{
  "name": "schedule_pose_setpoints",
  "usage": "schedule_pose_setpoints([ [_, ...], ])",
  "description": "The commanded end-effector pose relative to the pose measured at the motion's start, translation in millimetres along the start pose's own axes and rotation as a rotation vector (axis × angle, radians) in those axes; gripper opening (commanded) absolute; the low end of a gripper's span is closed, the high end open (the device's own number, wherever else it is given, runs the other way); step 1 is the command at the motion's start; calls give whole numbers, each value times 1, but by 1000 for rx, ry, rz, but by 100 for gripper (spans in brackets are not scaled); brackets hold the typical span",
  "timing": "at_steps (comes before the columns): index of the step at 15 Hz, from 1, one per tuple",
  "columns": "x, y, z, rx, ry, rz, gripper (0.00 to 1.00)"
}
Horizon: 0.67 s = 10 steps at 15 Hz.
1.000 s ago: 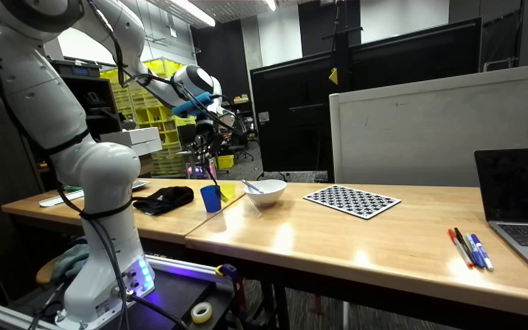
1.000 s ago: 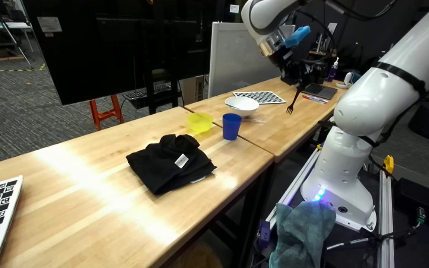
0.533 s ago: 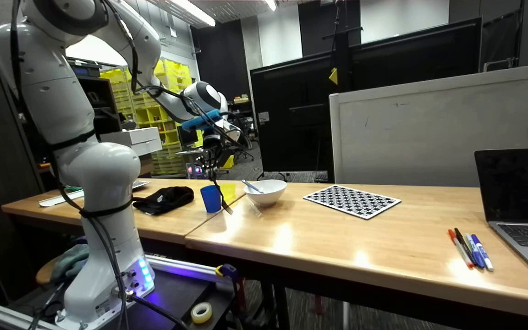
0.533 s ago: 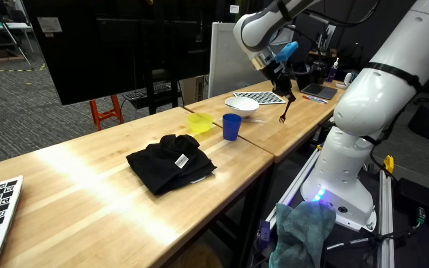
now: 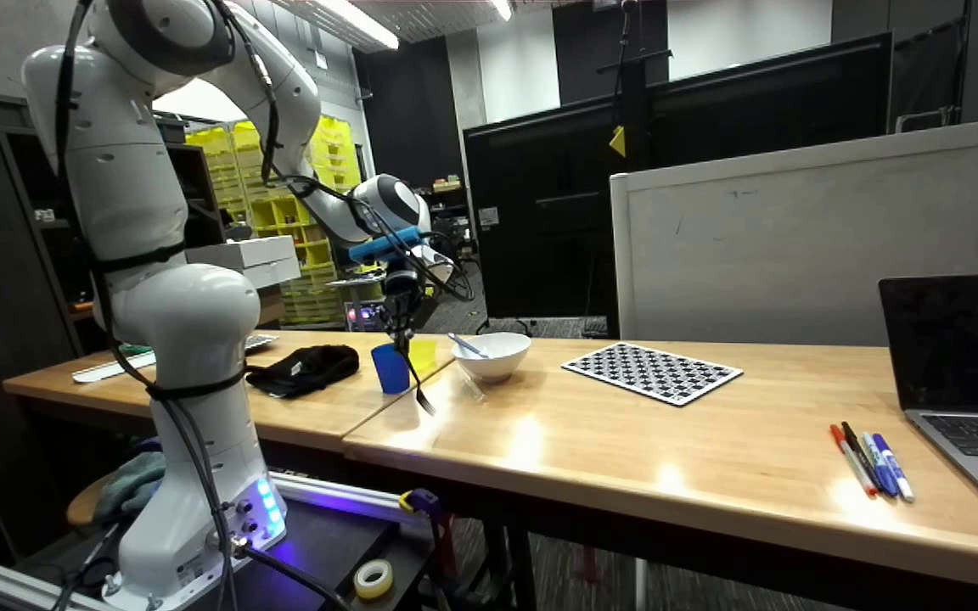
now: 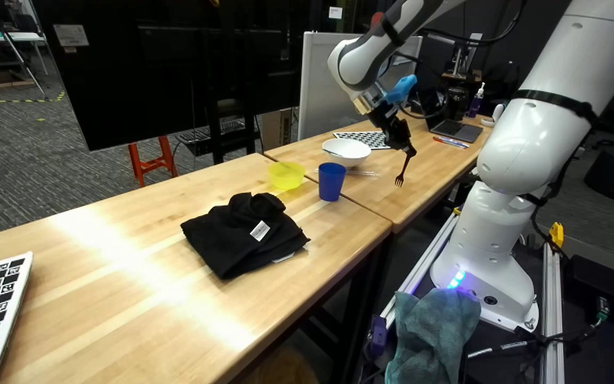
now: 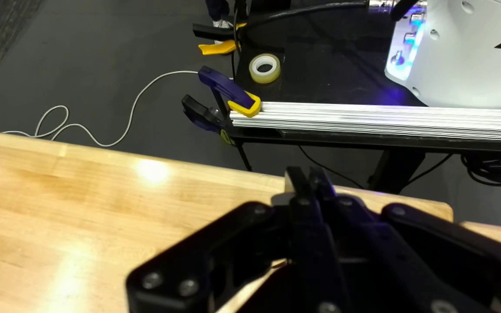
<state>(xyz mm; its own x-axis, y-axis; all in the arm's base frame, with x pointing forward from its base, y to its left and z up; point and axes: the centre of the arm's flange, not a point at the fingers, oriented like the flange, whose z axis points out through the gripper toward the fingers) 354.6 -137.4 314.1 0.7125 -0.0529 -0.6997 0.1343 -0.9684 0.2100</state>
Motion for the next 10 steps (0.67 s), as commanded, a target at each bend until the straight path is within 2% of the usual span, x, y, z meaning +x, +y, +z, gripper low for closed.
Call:
schedule_pose_setpoints([
  [1, 13, 7, 3, -9, -9, -24, 1],
  [8, 40, 7, 6, -11, -33, -46, 1],
  [9, 42, 8, 4, -14, -34, -46, 22],
  [10, 45, 8, 3, -16, -36, -47, 31],
])
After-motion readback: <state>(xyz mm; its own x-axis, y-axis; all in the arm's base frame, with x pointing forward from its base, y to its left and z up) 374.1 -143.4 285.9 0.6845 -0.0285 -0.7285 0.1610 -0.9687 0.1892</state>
